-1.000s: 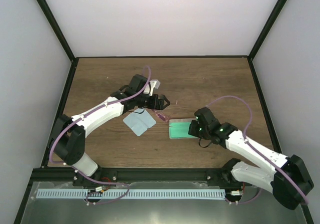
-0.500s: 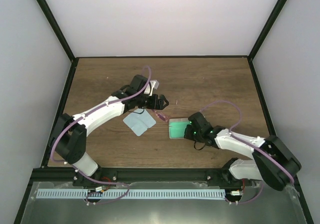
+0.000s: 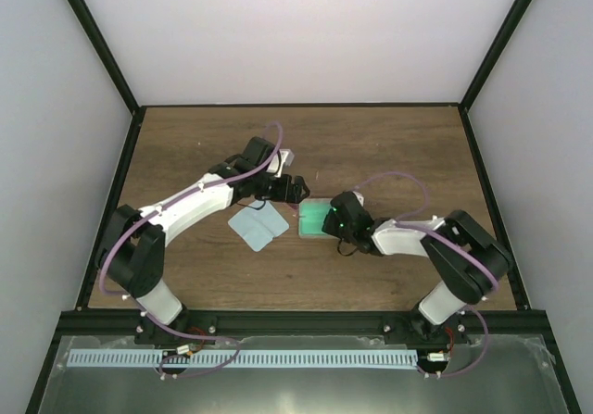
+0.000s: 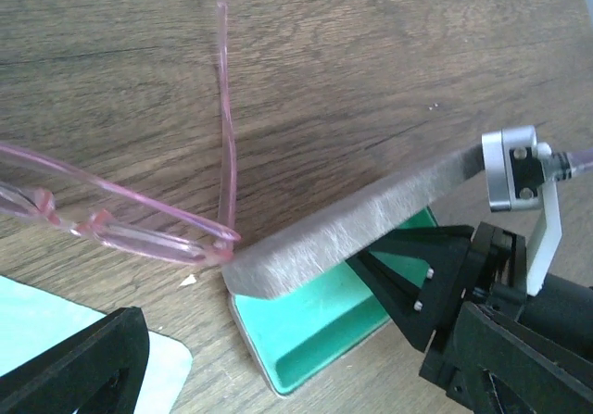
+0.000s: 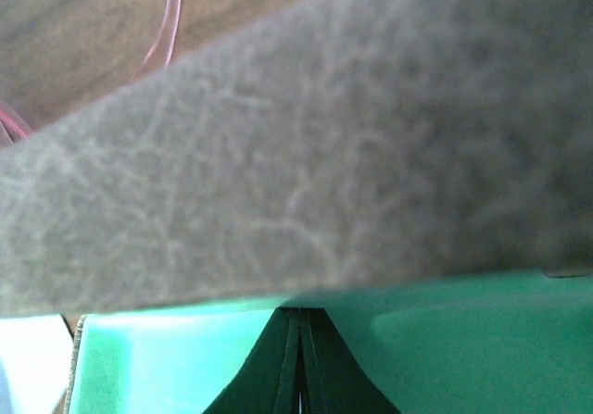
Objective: Organize the sunglasses
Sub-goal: Adjust the sunglasses case at the center of the board, then adjust the glasses cleaning cloth at the center of the board.
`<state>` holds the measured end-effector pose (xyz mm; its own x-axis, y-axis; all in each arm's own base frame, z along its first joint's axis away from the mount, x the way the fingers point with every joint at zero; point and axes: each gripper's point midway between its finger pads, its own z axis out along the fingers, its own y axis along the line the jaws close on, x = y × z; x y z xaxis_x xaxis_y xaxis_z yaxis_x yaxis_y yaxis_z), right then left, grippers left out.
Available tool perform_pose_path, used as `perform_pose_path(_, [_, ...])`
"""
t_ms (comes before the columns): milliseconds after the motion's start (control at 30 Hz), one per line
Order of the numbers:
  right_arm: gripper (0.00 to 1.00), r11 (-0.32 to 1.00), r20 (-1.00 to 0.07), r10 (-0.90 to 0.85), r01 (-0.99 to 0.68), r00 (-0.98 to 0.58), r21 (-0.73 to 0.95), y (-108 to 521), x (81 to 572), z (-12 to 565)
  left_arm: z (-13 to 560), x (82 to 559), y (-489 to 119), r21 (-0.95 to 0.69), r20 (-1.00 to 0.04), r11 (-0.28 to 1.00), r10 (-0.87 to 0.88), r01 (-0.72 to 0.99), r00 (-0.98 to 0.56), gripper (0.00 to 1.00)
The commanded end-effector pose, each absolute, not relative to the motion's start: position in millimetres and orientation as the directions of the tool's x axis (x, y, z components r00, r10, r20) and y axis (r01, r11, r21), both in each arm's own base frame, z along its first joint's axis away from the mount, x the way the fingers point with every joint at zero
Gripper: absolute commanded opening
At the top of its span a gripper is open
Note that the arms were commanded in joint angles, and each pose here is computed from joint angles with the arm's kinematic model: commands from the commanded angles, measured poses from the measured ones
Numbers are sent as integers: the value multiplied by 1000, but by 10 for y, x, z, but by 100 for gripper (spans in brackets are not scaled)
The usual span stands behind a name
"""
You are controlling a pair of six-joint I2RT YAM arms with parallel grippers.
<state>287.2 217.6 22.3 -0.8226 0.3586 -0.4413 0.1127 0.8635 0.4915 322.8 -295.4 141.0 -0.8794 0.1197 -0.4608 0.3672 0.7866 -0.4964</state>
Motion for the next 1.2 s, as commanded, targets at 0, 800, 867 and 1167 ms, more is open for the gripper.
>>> perform_pose_path(0, [1,910,-381,341,200,-859,363,2046,2832,-220,1409,3307,-2898,-474,-464,801,126,366,-877,92])
perform_pose_path(800, [8,930,-663,185,-89,-725,356,2217,2958,1021,1284,3291,-2446,-459,-465,851,13,254,-885,95])
perform_pose_path(867, [9,928,-671,187,-96,-717,361,2190,2929,1158,1164,3152,-2379,-440,-446,860,41,259,-894,91])
perform_pose_path(1167, [10,908,-679,109,-205,-726,366,2303,2845,1436,743,2755,-2173,-441,-350,878,20,184,-936,52])
